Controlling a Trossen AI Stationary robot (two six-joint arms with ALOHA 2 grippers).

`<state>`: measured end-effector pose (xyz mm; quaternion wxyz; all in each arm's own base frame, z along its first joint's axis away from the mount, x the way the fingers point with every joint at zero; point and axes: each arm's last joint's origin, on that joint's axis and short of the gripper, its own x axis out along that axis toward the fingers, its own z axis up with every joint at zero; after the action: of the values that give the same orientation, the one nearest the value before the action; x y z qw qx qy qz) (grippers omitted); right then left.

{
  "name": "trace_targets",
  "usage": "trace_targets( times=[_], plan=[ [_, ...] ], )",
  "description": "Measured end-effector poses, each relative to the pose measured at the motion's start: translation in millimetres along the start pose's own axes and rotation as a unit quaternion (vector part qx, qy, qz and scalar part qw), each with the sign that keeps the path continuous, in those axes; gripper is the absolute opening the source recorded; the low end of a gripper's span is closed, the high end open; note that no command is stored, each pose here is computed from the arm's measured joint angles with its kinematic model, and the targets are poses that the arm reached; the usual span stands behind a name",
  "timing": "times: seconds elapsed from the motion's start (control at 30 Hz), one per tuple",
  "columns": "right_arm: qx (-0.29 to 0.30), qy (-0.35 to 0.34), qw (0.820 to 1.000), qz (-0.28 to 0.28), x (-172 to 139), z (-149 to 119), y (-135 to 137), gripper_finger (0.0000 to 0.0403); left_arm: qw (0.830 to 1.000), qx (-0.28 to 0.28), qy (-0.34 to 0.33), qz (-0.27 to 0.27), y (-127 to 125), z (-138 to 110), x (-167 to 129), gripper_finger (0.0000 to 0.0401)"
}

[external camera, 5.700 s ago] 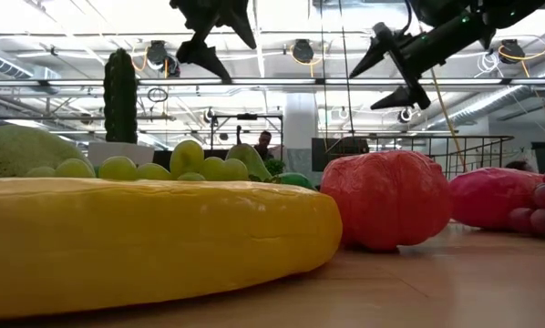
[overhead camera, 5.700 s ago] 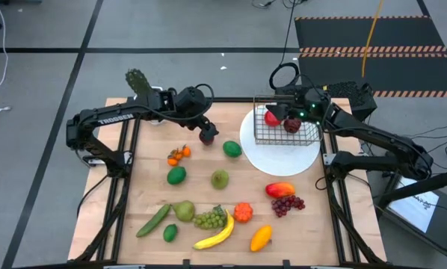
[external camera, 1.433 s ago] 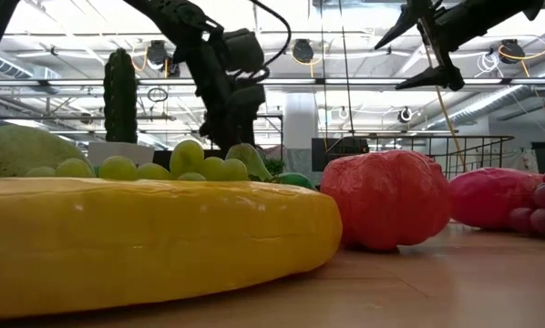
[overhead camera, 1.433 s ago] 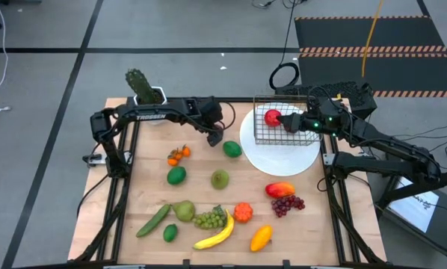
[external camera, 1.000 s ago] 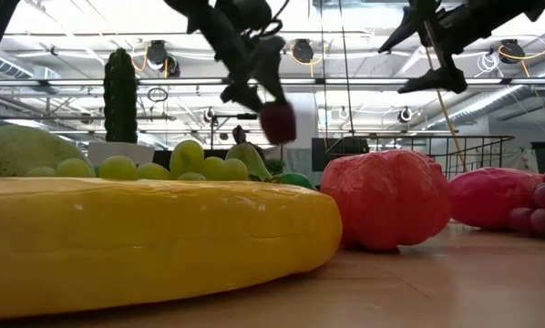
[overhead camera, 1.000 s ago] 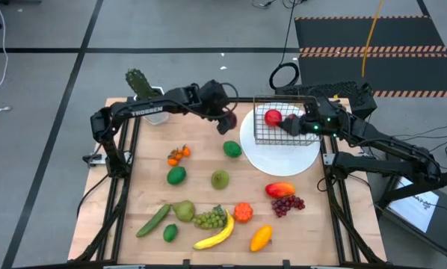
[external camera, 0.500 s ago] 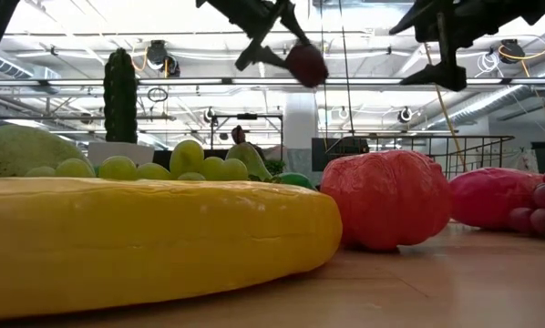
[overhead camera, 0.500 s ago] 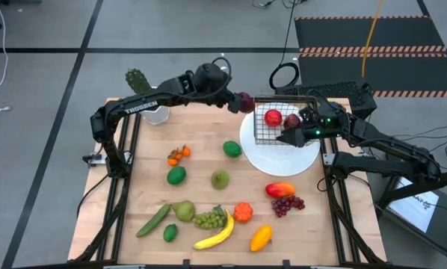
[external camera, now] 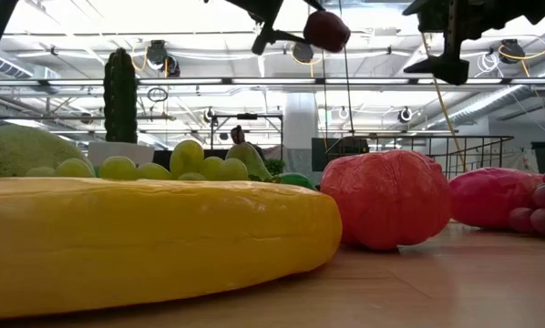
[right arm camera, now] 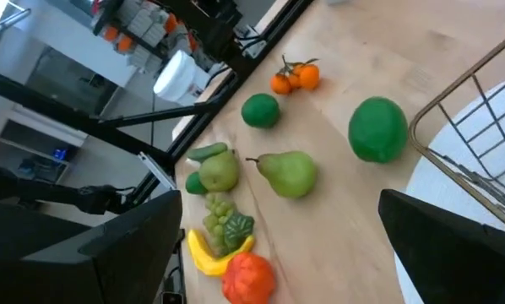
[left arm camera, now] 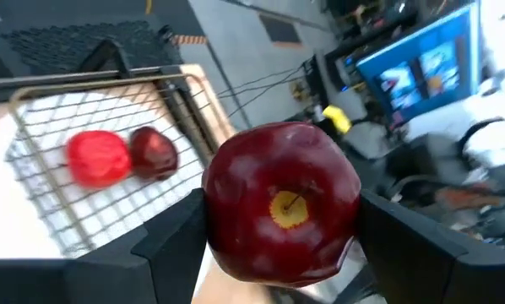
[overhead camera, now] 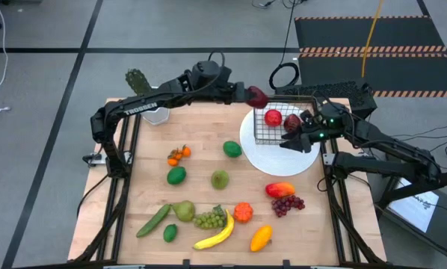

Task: Build produce basket
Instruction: Put the dark red apple into the gold wire basket

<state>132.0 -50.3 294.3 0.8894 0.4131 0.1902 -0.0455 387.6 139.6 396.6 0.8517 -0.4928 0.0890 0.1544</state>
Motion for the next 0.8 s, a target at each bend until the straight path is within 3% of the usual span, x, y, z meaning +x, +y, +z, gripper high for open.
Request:
trace_targets(
  times=[0.3,0.57,0.8],
  plan=[
    [-0.032,-0.006,0.999,0.004,-2.5,-0.3,1.4,0.0396,0.997,-0.083,-0.007,0.000,-0.2,0.7,0.0,0.0278],
    [-0.040,-0.007,0.999,0.002,-2.4,-0.2,1.3,0.0396,0.997,-0.060,-0.040,0.020,3.9,6.4,-0.9,0.0278],
    [-0.066,-0.014,0.998,-0.009,-2.0,0.4,0.5,0.0396,0.998,-0.015,-0.064,0.005,4.7,16.9,-2.7,0.0278]
  ],
)
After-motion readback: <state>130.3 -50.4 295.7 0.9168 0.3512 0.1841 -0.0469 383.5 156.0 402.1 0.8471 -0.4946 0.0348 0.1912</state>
